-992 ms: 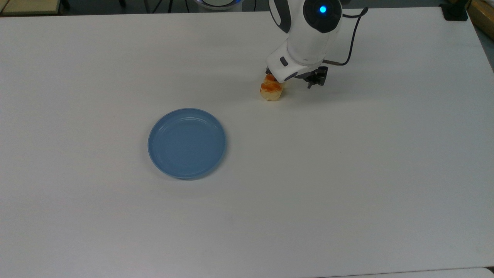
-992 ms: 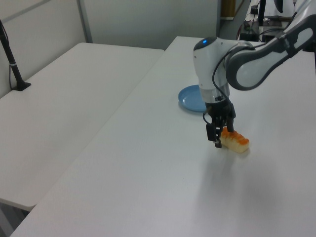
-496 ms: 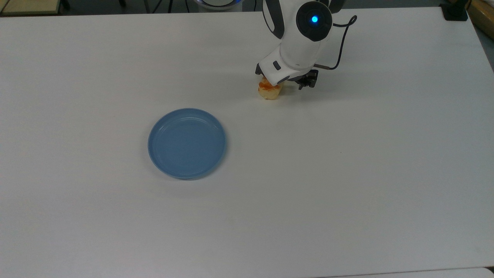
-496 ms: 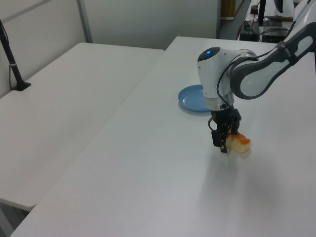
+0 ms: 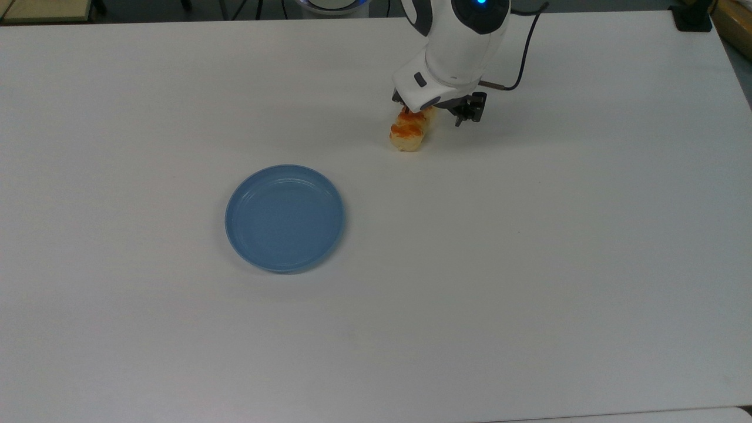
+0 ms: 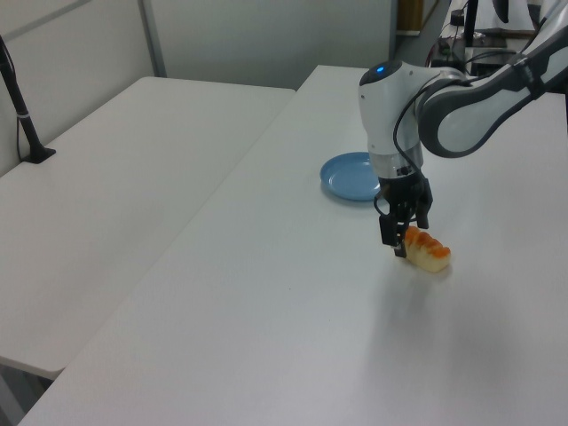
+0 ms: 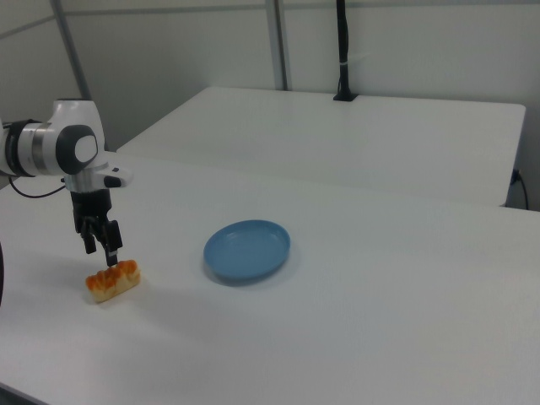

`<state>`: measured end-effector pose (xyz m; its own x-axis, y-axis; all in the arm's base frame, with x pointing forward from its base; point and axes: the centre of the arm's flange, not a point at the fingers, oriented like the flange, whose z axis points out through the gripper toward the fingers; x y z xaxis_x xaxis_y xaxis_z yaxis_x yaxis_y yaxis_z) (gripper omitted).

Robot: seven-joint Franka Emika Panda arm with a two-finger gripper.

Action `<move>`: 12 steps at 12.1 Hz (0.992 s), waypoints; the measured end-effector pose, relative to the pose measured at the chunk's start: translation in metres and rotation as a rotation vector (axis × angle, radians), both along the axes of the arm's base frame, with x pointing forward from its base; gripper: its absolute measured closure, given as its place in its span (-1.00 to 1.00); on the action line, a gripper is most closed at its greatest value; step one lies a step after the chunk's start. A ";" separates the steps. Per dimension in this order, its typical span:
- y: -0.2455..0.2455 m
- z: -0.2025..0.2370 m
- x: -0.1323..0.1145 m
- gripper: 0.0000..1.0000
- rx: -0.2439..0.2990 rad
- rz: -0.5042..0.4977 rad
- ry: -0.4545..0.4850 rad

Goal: Put the bread on a plate
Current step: 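Close the gripper around the glazed bread roll, then lift the held bread roll and carry it over the blue plate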

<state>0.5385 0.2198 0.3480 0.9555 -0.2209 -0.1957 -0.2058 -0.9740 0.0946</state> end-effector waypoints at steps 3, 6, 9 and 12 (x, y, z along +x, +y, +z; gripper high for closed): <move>-0.013 0.008 -0.002 -1.00 -0.015 -0.018 0.028; -0.033 0.001 0.000 -1.00 -0.025 -0.043 0.050; -0.036 -0.019 -0.002 -1.00 -0.029 -0.046 0.068; -0.033 -0.041 0.000 -1.00 -0.017 -0.045 0.054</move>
